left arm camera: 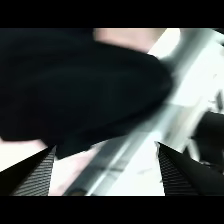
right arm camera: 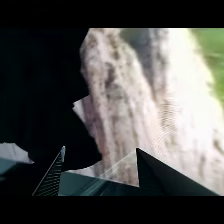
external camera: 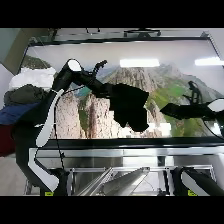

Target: Fold the shirts.

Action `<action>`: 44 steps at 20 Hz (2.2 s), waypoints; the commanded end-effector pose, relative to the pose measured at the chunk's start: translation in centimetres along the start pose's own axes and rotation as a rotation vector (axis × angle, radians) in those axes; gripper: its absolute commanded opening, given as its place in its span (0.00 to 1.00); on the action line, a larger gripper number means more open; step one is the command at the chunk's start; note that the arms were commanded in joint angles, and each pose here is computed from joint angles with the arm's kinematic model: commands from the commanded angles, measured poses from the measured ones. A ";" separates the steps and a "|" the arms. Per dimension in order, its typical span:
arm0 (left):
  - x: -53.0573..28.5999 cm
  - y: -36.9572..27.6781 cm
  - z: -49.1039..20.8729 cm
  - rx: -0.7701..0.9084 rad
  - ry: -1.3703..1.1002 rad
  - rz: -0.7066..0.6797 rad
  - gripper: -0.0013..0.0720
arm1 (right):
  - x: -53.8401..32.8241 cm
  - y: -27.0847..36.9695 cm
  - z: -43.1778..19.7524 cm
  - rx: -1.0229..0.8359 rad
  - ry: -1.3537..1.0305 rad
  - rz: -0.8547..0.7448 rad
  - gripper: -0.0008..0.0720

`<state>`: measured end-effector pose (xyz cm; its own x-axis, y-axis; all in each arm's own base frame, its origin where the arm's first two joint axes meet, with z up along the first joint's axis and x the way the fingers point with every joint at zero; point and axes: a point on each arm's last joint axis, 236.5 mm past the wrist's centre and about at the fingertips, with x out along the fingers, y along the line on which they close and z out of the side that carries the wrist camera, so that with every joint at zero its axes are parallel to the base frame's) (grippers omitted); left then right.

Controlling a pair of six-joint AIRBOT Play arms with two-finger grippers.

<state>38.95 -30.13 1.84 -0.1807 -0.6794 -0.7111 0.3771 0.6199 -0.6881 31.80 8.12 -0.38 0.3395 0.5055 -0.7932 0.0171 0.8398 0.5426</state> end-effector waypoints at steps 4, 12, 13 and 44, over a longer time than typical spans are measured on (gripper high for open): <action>5.1 7.9 -2.0 -0.148 -0.060 0.079 0.99 | 8.8 4.2 -5.2 -0.278 0.230 0.102 0.71; 7.9 9.5 2.0 -0.115 -0.230 0.113 0.85 | 11.5 3.3 -3.4 -0.269 0.151 0.050 0.68; 8.9 8.6 1.7 -0.115 -0.194 0.078 0.48 | 11.4 3.5 -3.5 -0.270 0.154 0.057 0.41; -8.2 -6.5 0.1 0.280 -0.294 0.119 0.05 | -6.9 13.4 7.4 -0.503 -0.286 0.145 0.03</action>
<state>33.88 -29.63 16.94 0.0775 -0.7518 -0.6548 0.6376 0.5423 -0.5472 33.96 15.00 20.37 0.5764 0.6348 -0.5147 -0.5581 0.7658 0.3195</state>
